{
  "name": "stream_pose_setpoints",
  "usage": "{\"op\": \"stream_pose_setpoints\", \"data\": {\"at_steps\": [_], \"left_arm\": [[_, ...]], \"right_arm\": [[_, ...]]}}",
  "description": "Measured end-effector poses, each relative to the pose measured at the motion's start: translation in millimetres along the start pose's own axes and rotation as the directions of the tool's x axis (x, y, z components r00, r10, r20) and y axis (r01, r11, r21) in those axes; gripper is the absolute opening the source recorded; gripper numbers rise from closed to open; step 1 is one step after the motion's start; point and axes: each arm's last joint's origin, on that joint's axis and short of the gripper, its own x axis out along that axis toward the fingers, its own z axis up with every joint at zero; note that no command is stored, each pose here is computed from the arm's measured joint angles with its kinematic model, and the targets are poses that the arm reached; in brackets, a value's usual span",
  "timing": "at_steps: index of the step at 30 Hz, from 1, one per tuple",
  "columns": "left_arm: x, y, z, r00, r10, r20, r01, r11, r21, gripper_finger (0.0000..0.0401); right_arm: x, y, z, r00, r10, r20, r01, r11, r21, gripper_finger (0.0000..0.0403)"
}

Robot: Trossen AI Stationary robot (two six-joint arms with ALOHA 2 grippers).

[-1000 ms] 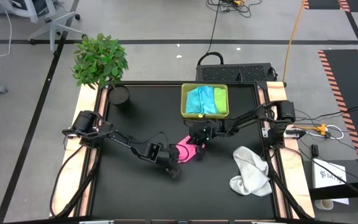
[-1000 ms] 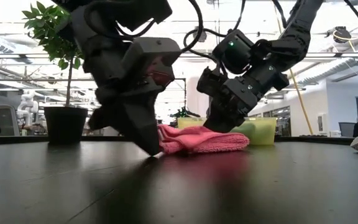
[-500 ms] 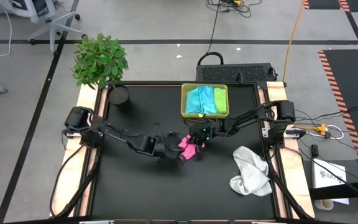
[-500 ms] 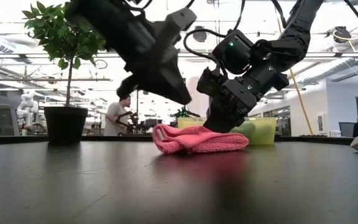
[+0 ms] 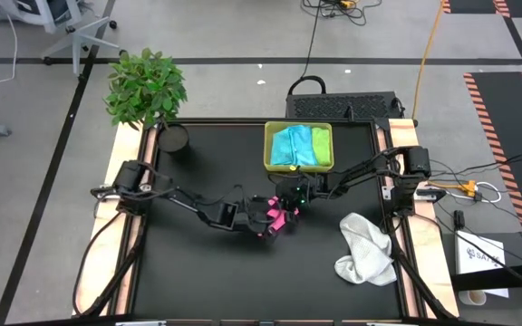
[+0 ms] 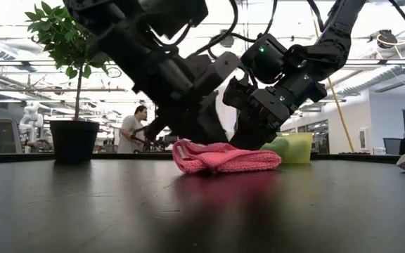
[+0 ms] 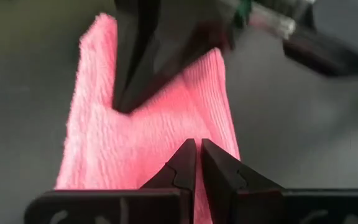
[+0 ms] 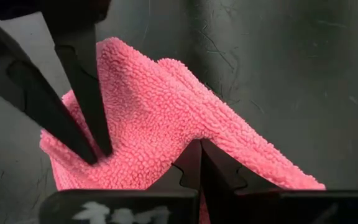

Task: Fold microfiber towels
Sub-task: Fold the pink microfiber cloth

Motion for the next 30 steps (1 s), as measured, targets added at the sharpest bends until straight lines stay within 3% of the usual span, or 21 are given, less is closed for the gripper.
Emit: {"op": "stream_pose_setpoints", "data": {"at_steps": [3,11,21,30], "left_arm": [[3,2,2,1.0,-0.002,0.012,0.002,1.0,-0.003,0.0026],[5,4,-15,0.993,0.022,-0.117,-0.017,0.999,0.038,0.0026],[-3,-3,-31,0.983,0.051,-0.178,-0.041,0.998,0.055,0.0026],[-2,-2,-31,0.983,0.047,-0.179,-0.039,0.998,0.045,0.0026]], "right_arm": [[0,0,0,1.0,0.0,0.0,0.0,1.0,0.017,0.0],[0,0,0,1.0,0.002,-0.001,-0.002,1.0,0.026,0.0],[0,0,-2,1.0,0.007,-0.017,-0.006,1.0,0.022,0.0],[-23,3,-7,0.982,-0.02,-0.187,0.01,0.998,-0.057,0.0]]}}
